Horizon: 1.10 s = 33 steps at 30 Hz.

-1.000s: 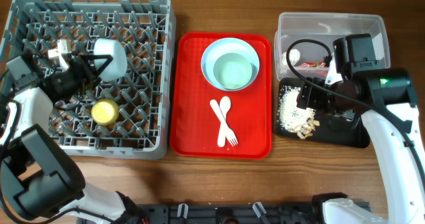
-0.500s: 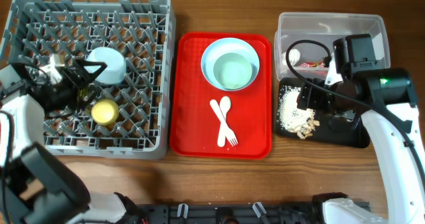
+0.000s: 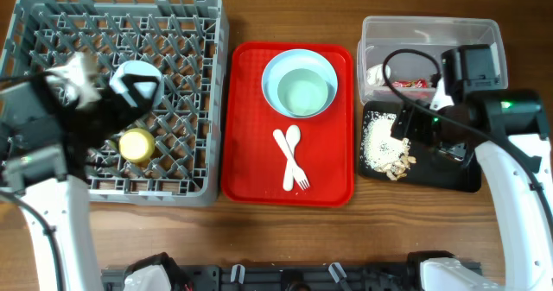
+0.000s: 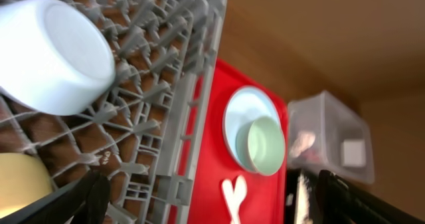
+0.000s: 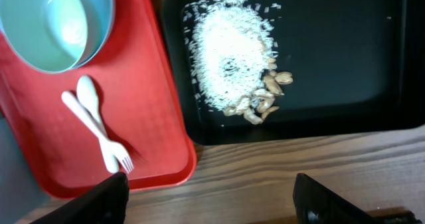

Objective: Sort waste into correct bins and load items into the dishwasher rack
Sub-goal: 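Grasp the green bowl from the white plate with the left gripper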

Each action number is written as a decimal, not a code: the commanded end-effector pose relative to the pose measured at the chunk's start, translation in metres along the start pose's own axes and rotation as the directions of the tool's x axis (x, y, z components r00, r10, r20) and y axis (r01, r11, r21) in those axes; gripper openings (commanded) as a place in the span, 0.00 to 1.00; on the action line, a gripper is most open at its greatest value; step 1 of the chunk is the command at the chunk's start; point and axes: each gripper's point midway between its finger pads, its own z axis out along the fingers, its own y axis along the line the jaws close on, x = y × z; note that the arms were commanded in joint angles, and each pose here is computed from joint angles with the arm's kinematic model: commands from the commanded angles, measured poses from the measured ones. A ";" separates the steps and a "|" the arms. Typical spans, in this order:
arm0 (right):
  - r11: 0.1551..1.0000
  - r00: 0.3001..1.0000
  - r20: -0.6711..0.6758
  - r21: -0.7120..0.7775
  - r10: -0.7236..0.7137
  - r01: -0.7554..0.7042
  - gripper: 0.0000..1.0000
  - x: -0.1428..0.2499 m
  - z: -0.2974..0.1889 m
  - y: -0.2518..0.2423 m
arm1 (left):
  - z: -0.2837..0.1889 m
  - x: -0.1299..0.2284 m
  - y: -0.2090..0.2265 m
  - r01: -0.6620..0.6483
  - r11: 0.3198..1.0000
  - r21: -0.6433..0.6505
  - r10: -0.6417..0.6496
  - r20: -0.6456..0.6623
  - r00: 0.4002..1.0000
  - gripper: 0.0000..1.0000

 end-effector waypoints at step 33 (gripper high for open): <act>0.997 0.995 0.051 0.009 0.082 -0.083 1.00 0.000 -0.025 -0.050 | 0.290 0.213 -0.148 -0.637 0.766 0.082 0.605 -0.425 0.673 0.67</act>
